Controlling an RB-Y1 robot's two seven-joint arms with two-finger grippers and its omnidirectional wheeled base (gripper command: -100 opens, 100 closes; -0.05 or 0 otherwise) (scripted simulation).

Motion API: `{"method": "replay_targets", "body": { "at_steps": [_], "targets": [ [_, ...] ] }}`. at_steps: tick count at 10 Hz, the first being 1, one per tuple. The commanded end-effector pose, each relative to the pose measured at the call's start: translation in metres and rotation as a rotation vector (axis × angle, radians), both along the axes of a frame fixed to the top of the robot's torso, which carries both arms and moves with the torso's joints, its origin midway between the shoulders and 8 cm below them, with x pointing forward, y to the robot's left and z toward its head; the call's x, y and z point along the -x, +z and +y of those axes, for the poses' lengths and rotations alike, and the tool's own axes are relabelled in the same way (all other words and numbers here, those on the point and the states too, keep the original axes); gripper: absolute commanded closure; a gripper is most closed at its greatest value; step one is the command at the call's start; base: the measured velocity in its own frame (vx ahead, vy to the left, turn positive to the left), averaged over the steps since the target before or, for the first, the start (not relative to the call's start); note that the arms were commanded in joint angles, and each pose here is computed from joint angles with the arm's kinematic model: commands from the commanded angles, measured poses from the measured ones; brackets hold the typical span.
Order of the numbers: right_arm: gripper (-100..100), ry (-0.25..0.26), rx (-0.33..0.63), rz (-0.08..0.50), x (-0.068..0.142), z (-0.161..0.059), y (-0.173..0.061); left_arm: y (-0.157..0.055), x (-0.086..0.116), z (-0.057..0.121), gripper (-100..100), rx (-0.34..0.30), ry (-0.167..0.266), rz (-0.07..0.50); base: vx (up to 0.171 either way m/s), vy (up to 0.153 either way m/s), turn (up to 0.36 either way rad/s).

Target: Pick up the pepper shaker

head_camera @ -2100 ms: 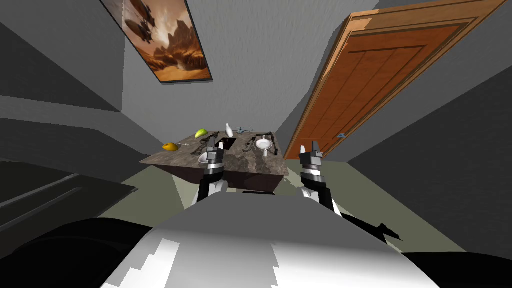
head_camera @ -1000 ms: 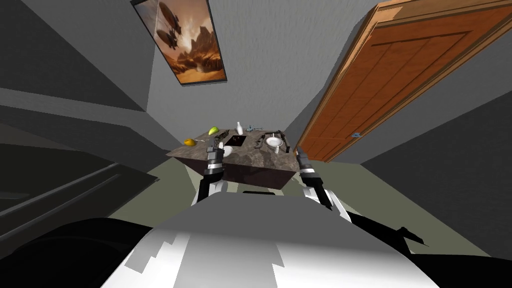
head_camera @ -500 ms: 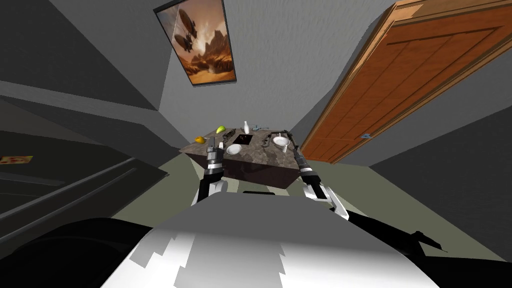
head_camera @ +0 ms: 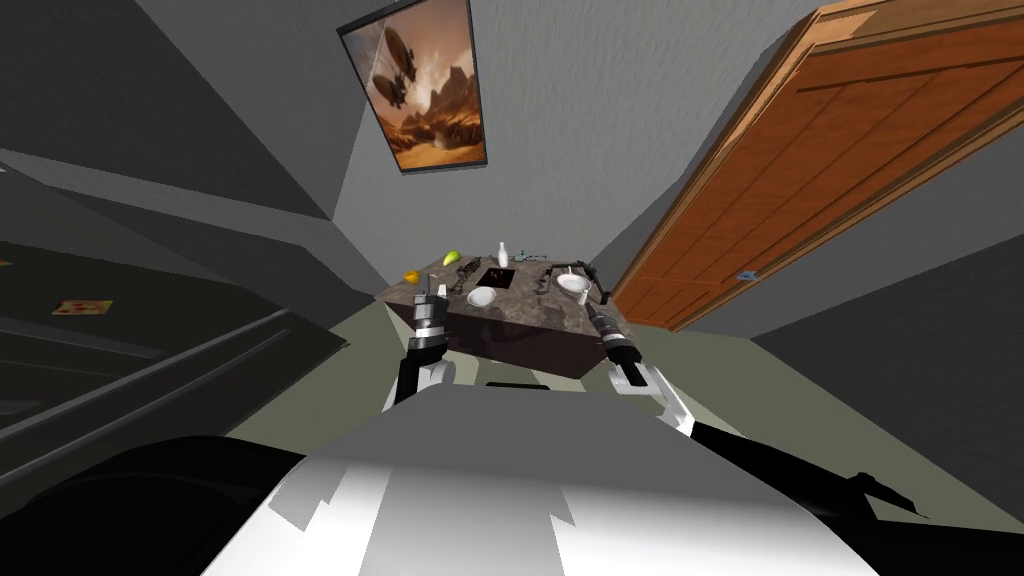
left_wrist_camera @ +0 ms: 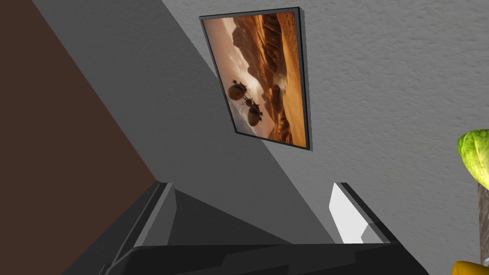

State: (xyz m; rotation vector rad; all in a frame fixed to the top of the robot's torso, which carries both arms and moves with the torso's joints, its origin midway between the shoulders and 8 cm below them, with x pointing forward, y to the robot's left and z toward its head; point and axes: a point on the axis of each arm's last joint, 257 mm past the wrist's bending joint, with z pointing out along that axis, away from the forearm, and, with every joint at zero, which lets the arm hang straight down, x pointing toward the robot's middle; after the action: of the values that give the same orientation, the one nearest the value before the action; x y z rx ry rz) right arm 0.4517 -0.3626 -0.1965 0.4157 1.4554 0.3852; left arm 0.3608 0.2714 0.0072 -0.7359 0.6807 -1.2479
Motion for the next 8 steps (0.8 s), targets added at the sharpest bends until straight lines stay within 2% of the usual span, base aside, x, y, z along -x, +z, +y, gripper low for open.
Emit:
{"method": "replay_targets", "body": {
  "at_steps": [1,7,8],
  "targets": [
    [-100,-0.035,0.077,0.041,-0.006,-0.017,-0.014,0.0,0.0,0.0,0,0.0,0.0,0.0,0.011,0.091,0.04],
    [-100,-0.156,0.297,0.179,-0.028,-0.078,-0.053,0.0,0.0,0.0,0,0.0,0.0,0.0,0.053,0.053,0.022],
    [-100,-0.158,0.296,0.188,-0.027,-0.08,-0.058,0.0,0.0,0.0,0,0.0,0.0,0.0,0.062,0.021,0.007]
  ]
}}
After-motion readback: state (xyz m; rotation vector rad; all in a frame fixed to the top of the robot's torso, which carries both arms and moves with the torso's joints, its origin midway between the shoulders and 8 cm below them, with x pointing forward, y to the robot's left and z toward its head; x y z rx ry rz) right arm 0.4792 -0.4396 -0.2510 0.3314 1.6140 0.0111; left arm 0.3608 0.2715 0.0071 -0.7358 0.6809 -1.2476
